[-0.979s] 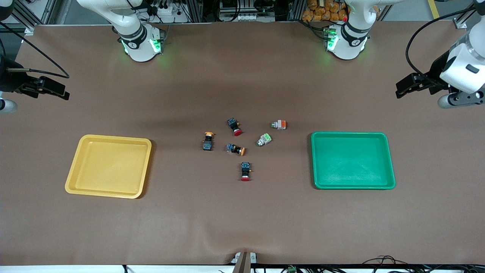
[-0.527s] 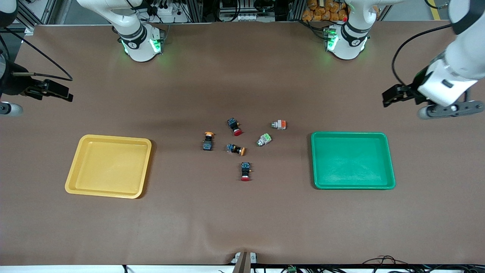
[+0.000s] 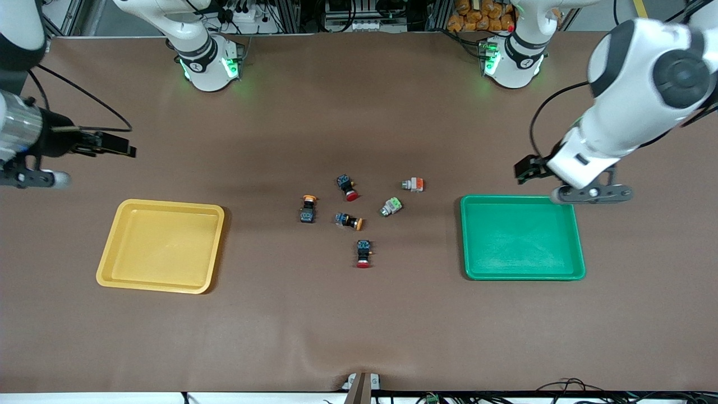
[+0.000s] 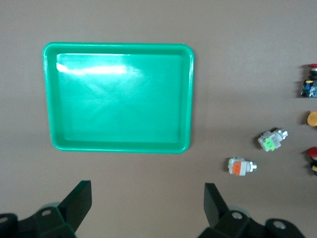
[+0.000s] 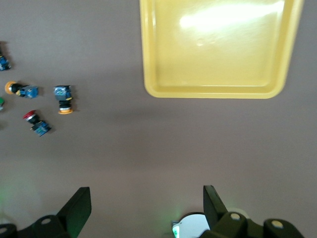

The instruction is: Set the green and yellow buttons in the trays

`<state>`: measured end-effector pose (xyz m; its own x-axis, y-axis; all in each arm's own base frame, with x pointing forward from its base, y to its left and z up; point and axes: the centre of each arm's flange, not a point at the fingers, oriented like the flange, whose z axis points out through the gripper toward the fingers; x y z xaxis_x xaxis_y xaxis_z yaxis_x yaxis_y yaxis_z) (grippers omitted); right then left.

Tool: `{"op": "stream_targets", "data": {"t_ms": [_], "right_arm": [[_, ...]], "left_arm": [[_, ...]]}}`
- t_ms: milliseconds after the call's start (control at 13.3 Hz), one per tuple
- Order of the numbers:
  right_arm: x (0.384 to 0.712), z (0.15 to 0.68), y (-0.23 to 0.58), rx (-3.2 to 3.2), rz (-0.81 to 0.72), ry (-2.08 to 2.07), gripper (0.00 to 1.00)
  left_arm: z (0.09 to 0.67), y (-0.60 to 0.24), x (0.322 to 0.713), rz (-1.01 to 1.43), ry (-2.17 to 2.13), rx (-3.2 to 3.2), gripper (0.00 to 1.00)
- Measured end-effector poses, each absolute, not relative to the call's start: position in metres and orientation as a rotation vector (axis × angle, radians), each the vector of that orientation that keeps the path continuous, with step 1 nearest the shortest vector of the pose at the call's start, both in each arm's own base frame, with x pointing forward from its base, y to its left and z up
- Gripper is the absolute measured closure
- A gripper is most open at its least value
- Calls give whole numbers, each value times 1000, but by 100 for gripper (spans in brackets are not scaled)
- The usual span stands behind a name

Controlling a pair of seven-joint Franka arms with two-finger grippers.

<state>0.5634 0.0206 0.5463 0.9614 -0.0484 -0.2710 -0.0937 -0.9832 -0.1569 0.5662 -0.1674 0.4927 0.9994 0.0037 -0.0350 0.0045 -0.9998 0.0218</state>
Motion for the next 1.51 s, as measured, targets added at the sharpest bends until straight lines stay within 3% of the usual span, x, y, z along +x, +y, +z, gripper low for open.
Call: {"op": "stream_targets", "data": {"t_ms": [527, 1130, 1506], "right_arm": [[591, 468, 92, -2912, 517, 60, 0], [611, 347, 168, -2762, 612, 112, 0], [583, 294, 271, -2812, 565, 192, 0]], "left_arm": [[437, -263, 545, -149, 173, 3110, 0], [342, -315, 514, -135, 210, 3078, 0], [292, -354, 484, -152, 174, 3100, 0]]}}
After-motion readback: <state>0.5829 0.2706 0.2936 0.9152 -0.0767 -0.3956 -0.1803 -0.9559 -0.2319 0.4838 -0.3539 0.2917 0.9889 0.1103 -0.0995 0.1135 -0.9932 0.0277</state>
